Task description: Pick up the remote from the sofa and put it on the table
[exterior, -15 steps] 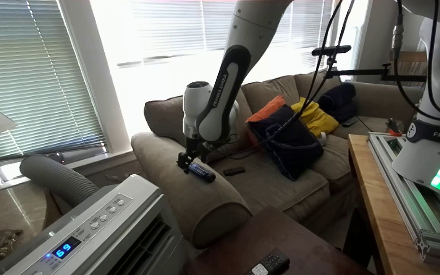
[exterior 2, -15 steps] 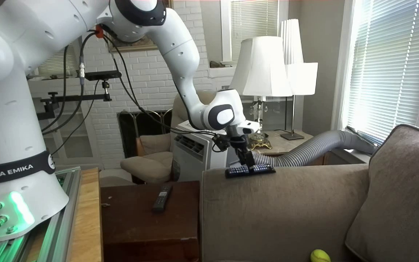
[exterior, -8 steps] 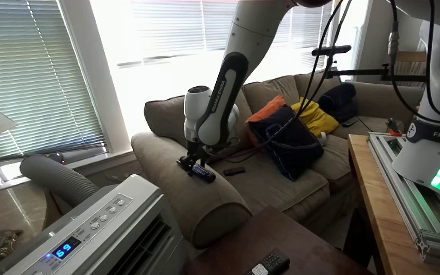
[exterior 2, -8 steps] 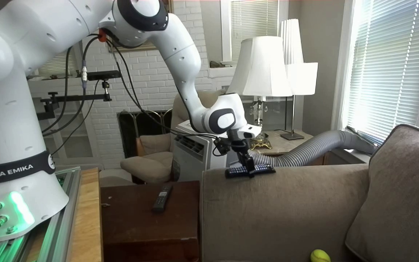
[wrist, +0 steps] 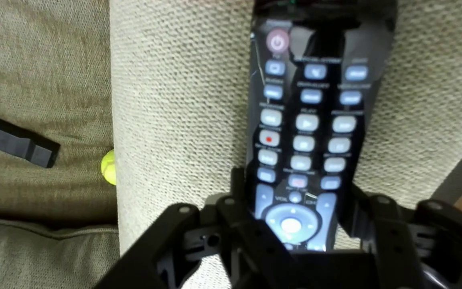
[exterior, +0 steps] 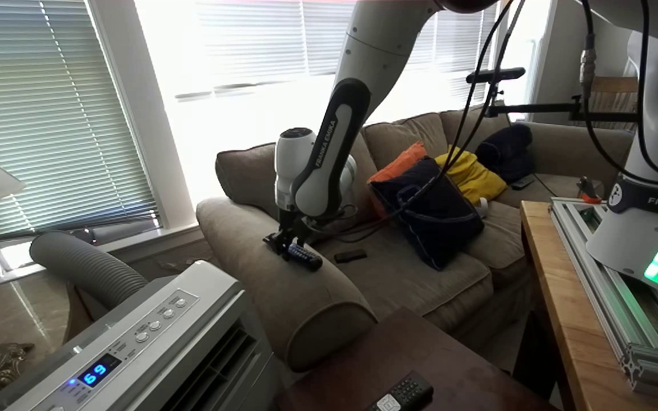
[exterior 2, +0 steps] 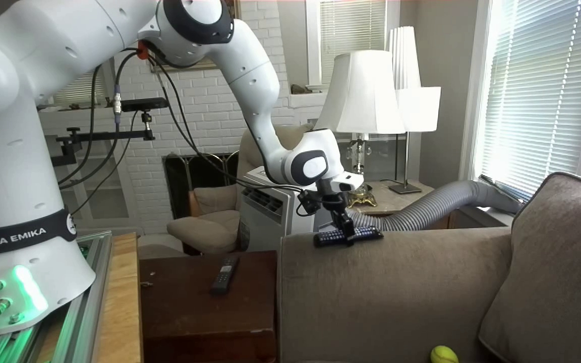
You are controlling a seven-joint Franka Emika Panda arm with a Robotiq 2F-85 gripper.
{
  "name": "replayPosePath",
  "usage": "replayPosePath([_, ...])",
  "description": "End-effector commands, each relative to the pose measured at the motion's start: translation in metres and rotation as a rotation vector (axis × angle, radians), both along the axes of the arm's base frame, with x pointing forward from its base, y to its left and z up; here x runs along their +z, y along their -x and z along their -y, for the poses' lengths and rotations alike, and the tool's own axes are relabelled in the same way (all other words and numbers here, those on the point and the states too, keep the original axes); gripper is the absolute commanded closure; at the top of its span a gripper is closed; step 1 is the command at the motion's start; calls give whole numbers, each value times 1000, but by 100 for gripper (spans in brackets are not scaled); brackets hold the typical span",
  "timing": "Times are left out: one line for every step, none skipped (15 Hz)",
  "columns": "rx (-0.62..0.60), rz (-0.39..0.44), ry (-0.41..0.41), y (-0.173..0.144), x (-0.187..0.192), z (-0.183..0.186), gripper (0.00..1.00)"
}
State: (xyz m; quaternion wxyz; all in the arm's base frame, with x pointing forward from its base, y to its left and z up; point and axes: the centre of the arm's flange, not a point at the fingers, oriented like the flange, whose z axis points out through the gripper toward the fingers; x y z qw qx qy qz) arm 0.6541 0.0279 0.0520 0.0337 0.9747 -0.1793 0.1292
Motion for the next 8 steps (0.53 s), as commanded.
replayPosePath([-20, -2, 20, 2, 19, 7, 73])
replayPosePath([-13, -10, 26, 8, 30, 11, 73])
replayPosePath([-6, -15, 29, 13, 42, 13, 73])
replayPosePath([1, -19, 32, 18, 53, 15, 73])
replayPosePath([14, -27, 36, 24, 72, 17, 73])
replayPosePath([36, -48, 37, 33, 89, 17, 73])
replayPosePath([62, -63, 38, 39, 106, 18, 73])
replayPosePath([95, -77, 35, 44, 121, 17, 73])
